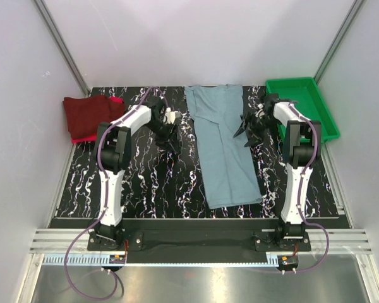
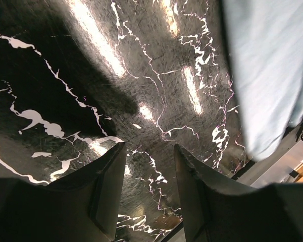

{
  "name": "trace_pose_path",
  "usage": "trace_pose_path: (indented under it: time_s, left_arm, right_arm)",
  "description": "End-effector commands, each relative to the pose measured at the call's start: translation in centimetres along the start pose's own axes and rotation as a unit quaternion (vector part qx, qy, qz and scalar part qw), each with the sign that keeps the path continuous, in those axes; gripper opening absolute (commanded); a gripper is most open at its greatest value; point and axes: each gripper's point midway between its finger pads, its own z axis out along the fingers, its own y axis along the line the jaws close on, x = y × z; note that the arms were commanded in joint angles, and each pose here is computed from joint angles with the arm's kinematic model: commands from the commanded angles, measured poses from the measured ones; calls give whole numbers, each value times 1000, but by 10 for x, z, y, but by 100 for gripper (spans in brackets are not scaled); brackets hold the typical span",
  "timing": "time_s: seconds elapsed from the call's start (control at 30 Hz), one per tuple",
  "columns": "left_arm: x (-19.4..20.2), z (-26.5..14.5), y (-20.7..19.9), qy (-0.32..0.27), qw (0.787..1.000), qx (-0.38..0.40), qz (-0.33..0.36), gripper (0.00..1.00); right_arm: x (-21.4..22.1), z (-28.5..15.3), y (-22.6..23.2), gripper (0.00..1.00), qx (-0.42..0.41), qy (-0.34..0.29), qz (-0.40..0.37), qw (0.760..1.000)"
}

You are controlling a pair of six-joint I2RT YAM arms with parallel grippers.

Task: Fold and stack the t-shirts
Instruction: Fold the tshirt

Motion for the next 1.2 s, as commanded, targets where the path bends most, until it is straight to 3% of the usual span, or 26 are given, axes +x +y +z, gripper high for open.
trace_pose_path:
  time_s: [0.0,0.23,0.53,0.83,1.03,1.17]
  left_arm:
    - [-18,-18,-13,-35,999,-7,24,48]
    - [-7,-41,-51,-69,997,33,15,47]
    - [-3,-49,-76,-75,996,55,17,48]
    - [67,-13,-112,-11,983,149,-110,42]
    - [71,7,-126,12,985,139,-98,45]
    - [72,27,-156,31,988,143,-46,46]
  right_arm:
    - [-28,5,-27,77,69,-45,-50,995]
    - [-11,-32,21,74,3,-71,-50,996]
    - [33,-43,11,74,12,-48,-30,998]
    - [96,-81,3,74,28,-41,-2,999]
    - [146,-73,-25,75,54,6,45,998]
    - [160,-63,-40,75,66,24,60,996]
